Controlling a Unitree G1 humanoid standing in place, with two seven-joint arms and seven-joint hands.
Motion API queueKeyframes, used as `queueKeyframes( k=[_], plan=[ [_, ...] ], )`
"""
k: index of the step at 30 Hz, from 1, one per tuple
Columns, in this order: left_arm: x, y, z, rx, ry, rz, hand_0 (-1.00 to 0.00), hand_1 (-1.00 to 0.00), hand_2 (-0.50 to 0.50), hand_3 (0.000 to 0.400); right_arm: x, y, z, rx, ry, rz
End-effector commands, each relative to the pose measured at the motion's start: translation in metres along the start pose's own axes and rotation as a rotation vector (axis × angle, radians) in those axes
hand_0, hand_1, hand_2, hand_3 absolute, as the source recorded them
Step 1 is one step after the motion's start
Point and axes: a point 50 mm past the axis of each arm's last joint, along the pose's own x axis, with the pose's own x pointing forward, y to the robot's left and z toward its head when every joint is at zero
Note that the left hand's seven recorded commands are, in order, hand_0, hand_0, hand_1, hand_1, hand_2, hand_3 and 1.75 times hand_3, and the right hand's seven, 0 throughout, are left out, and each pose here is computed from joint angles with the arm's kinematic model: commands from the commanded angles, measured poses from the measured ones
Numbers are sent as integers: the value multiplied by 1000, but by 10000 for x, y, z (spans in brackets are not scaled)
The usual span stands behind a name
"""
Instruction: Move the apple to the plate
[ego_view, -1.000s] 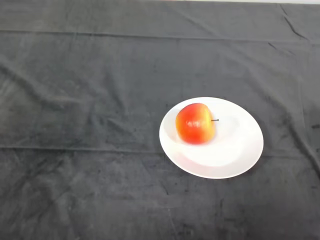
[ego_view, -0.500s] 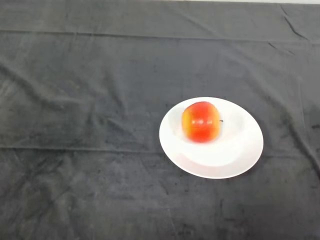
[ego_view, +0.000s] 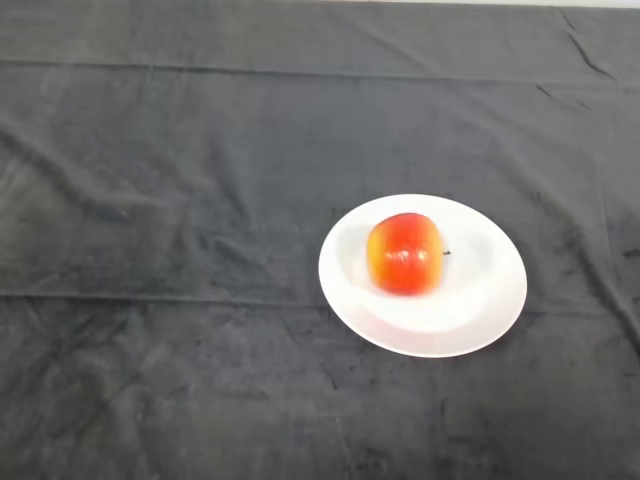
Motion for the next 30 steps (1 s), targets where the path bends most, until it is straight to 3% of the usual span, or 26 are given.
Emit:
queueKeyframes(
  k=[1, 30],
  plan=[
    [55, 6, 20, -11, -8, 32, 0, 0, 0, 0, 30, 159, 167, -6, -57, 56],
    [58, -2, 13, -7, -4, 26, 0, 0, 0, 0, 30, 159, 166, -6, -57, 56]
  ],
)
